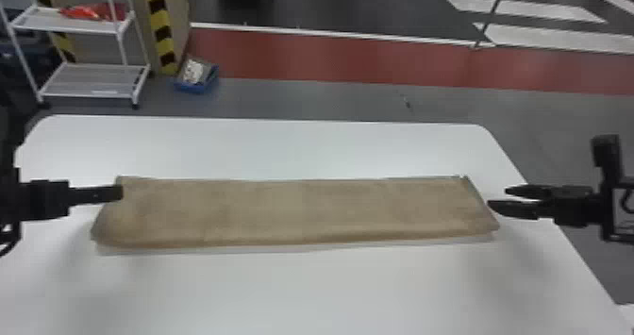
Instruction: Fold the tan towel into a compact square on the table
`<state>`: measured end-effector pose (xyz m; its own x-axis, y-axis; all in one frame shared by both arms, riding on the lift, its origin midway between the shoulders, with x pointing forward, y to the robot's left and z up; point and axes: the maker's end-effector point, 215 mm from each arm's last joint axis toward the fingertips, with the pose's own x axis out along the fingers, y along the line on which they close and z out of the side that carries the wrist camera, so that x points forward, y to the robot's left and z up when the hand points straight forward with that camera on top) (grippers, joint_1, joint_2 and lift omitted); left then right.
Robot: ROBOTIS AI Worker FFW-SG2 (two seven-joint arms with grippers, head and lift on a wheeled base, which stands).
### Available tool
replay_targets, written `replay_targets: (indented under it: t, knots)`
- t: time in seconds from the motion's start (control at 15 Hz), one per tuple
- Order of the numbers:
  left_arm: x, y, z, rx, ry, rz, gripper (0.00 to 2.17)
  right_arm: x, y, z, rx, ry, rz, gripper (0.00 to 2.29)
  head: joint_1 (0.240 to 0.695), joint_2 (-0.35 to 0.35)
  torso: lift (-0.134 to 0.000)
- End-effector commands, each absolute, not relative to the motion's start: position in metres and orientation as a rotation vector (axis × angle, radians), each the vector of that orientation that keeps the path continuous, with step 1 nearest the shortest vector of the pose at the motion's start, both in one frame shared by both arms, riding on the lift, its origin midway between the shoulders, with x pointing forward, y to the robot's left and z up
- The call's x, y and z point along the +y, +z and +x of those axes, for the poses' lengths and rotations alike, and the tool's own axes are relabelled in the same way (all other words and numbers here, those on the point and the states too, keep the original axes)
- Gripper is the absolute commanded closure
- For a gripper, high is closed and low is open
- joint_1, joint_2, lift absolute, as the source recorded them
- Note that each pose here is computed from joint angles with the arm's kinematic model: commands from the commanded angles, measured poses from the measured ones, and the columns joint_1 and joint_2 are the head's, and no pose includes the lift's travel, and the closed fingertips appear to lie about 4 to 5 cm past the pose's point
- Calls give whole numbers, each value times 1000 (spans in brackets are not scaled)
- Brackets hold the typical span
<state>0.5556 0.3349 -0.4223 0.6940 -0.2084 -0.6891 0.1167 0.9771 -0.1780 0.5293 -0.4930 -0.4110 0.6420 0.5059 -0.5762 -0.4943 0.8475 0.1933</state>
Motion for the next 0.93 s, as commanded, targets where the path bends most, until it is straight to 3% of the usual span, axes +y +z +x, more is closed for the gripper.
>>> replay_targets:
  t: [0.0, 0.87]
  knots:
    - [334, -424, 554, 786, -183, -123, 157, -495, -412, 527, 660, 566, 22, 171, 695, -158, -123]
    - [335, -431, 549, 802, -183, -128, 161, -496, -411, 530, 633, 563, -2, 174, 695, -165, -123]
